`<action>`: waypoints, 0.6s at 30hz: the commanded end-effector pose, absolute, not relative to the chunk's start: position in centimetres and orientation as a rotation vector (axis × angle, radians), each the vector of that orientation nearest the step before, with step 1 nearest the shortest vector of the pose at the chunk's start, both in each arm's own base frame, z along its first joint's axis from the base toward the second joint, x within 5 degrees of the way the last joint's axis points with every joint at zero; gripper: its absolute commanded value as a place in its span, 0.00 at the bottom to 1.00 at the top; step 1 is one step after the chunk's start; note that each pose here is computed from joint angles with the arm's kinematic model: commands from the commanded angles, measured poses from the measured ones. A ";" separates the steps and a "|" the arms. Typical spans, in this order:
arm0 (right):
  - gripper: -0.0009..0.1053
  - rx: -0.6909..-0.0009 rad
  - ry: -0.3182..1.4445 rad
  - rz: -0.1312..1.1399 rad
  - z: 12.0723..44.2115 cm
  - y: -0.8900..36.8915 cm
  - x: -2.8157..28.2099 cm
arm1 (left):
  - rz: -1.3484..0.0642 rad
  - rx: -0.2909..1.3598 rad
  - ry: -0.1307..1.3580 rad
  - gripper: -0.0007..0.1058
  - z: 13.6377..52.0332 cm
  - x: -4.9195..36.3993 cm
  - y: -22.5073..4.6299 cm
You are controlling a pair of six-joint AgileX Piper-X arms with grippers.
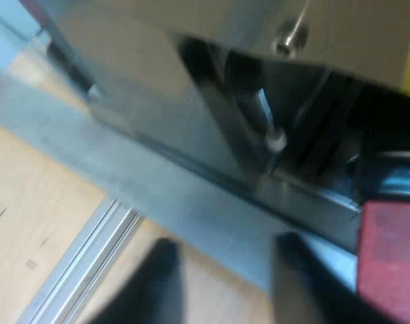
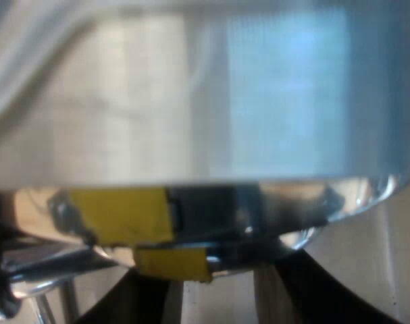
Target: Put the handle in the coffee machine
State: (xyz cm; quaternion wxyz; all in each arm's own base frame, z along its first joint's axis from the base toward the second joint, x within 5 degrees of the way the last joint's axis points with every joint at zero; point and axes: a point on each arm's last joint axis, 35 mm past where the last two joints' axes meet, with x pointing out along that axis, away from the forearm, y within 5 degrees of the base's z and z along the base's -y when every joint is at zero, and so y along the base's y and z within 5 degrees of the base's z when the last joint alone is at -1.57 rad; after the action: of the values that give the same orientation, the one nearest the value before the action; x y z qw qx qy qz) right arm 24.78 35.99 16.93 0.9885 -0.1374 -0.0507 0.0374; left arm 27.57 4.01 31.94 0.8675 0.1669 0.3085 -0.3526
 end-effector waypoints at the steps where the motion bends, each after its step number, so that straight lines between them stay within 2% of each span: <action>1: 0.27 -0.149 -0.183 0.044 19.7 35.7 24.9 | -0.696 0.409 0.649 0.01 32.5 27.8 3.4; 8: 0.27 -0.149 -0.183 0.044 19.7 35.7 24.9 | -0.720 0.408 0.689 0.01 31.7 28.3 2.6; 11: 0.27 -0.149 -0.183 0.044 19.7 35.7 24.9 | -0.747 0.350 0.822 0.01 29.1 29.1 2.7; 18: 0.27 -0.149 -0.183 0.044 19.7 35.7 24.9 | -0.785 0.339 0.866 0.01 28.6 28.8 2.7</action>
State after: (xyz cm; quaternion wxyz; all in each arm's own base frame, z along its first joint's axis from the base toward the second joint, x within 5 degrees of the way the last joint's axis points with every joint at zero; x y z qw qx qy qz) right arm 24.78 35.99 16.93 0.9885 -0.1374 -0.0507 0.0374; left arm 29.04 2.72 27.96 0.8197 0.1547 0.4111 -0.3676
